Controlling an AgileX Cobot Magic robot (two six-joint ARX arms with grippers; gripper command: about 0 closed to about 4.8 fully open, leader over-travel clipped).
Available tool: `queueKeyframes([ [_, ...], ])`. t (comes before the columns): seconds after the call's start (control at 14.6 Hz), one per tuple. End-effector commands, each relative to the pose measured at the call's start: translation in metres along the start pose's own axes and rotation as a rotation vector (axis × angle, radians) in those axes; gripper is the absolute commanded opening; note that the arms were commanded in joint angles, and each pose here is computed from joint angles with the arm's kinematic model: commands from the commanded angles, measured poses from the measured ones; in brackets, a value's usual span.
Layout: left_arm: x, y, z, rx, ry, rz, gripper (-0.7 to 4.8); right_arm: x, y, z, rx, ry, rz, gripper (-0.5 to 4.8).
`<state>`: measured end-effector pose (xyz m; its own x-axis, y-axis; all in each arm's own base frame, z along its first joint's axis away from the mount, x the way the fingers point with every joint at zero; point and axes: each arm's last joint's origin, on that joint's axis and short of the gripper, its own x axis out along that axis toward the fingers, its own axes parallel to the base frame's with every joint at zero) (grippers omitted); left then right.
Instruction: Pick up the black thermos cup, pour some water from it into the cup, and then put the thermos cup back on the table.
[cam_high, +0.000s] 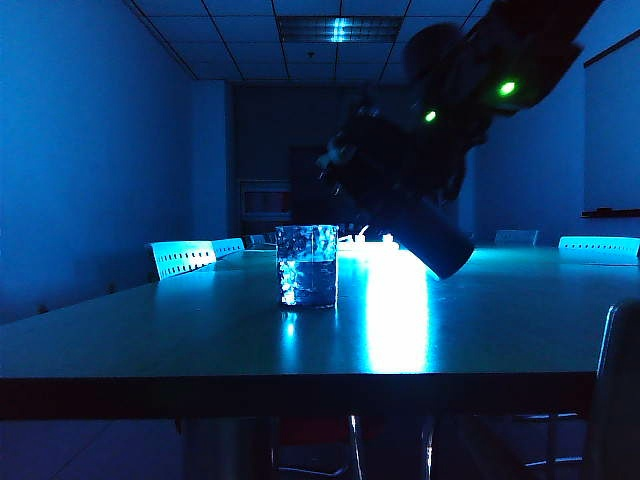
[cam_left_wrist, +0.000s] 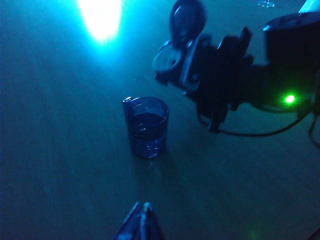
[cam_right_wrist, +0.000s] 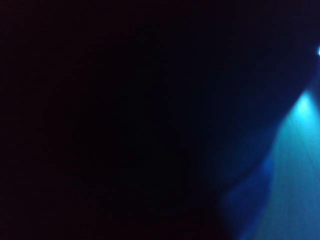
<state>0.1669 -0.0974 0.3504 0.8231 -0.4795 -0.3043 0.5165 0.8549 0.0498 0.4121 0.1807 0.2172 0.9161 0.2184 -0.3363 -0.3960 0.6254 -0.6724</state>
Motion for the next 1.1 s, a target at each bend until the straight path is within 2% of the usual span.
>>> queueKeyframes([
  [0.07, -0.0009, -0.0001, 0.0026, 0.0, -0.02, -0.004, -0.05, 0.0031, -0.0115, 0.0193, -0.001, -0.049, -0.075, 0.85],
  [0.48, -0.0009, -0.0001, 0.0026, 0.0, -0.02, -0.004, -0.05, 0.0094, -0.0046, 0.0154, -0.193, -0.003, -0.09, 0.85],
  [0.96, -0.0009, -0.0001, 0.0023, 0.001, -0.016, -0.004, -0.05, 0.0115, -0.0029, 0.0141, -0.257, -0.002, -0.092, 0.85],
  [1.1, -0.0009, -0.0001, 0.0016, 0.028, -0.01, -0.004, -0.05, 0.0115, -0.0027, 0.0138, -0.257, -0.001, -0.091, 0.85],
])
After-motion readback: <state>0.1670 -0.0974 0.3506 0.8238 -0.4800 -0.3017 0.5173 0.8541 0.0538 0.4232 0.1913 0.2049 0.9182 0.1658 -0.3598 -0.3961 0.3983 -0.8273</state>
